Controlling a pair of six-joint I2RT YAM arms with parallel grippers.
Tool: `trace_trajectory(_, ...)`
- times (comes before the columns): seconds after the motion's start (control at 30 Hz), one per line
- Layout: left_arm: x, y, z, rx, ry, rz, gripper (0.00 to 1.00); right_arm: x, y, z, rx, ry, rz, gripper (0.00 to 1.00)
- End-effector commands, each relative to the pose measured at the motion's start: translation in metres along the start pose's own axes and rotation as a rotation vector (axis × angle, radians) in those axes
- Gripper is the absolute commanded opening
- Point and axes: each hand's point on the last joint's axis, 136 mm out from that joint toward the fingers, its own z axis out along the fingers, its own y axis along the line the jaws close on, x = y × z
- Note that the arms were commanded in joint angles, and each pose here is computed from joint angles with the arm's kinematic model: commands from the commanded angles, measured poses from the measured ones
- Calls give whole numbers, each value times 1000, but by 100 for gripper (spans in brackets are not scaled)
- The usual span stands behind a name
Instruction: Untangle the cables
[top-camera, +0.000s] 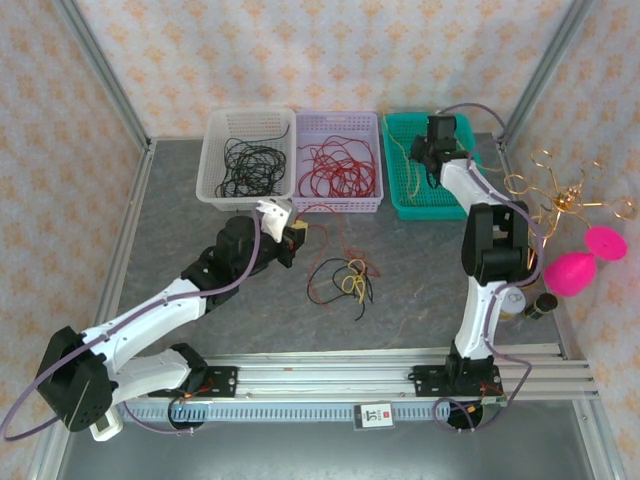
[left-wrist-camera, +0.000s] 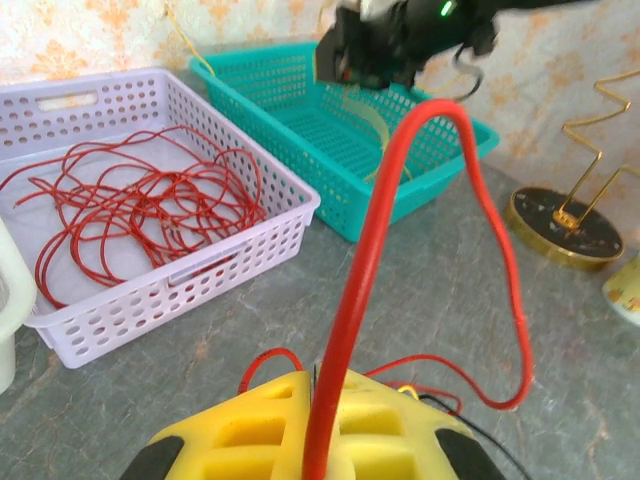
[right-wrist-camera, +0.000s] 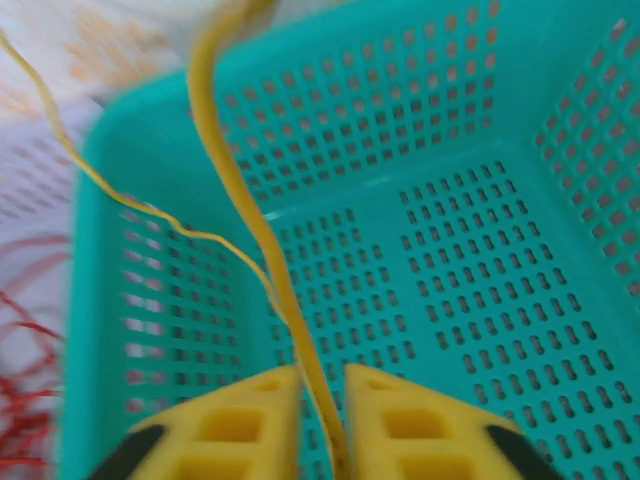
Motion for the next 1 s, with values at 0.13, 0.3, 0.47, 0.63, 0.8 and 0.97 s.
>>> trace_trajectory(0.13,-26,4,-7,-44,-7,-99,0,-22,-25,7,117,-26,-20,52)
trace_trajectory(0.3,-21,14,0,-98,14,-141,0,-58,4,-50,-20,-100,7,59)
trace_trajectory(0.47,-32,18,3,-126,-10,-210,0,-54,50,-132,-217,-173,-50,61)
trace_trajectory(0.63,-48,16,-4,-125,-36,-207,0,-28,17,-165,-123,-206,-1,61)
trace_trajectory(0.8,-56,3,-5,-72,1,-184,0,21,66,-200,-431,-121,-63,53)
trace_trajectory(0.97,-55,18,-10,-165,40,-131,0,82,142,-287,-811,-179,-307,63)
